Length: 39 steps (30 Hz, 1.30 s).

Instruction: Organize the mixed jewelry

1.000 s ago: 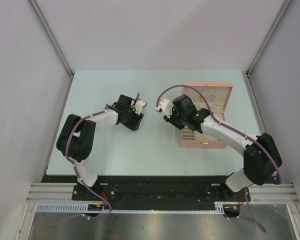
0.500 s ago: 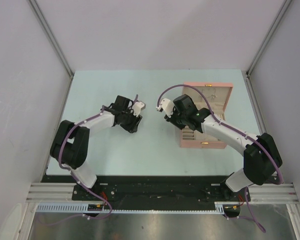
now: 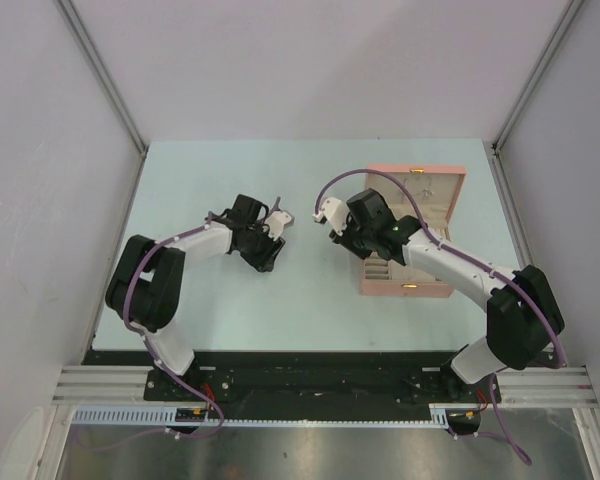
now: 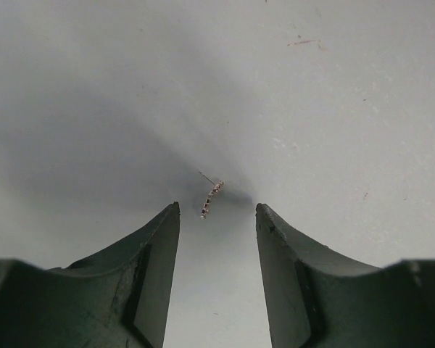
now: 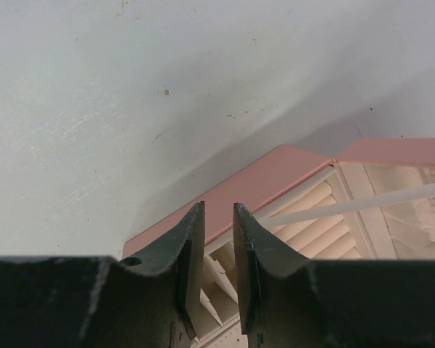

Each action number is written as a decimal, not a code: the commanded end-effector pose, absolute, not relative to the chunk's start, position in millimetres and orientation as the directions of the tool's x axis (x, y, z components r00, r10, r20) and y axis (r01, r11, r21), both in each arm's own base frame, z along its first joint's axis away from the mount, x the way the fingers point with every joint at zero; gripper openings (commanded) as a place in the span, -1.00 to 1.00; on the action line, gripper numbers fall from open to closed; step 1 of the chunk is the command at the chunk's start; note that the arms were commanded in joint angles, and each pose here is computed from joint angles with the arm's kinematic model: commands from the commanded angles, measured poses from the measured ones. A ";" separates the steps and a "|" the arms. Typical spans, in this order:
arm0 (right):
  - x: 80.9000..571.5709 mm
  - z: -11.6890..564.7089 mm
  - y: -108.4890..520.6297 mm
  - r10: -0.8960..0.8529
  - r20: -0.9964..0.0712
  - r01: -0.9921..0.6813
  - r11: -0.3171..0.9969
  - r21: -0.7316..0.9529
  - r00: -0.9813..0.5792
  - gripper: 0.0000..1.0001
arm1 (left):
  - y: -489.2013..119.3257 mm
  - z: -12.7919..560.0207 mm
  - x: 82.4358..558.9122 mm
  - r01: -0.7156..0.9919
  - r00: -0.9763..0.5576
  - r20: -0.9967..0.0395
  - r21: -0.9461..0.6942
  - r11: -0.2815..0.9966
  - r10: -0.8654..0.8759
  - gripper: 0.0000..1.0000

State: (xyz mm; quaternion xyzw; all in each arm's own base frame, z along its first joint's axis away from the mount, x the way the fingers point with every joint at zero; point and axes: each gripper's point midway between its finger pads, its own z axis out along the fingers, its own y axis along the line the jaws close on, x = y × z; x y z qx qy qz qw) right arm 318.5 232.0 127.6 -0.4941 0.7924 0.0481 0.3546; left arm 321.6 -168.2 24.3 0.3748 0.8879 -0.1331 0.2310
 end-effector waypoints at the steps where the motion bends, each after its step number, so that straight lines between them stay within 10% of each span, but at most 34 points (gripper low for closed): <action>1: 326.8 142.6 233.6 -0.722 -0.639 -0.802 0.533 -0.269 -0.265 -0.47 | -177.3 27.0 326.6 0.770 -0.569 -0.523 -0.068 0.634 0.635 0.03; 39: 327.1 145.8 209.7 -0.701 -0.643 -0.777 0.575 -0.256 -0.307 -0.49 | -184.2 11.0 321.7 0.783 -0.579 -0.497 -0.117 0.611 0.647 -0.60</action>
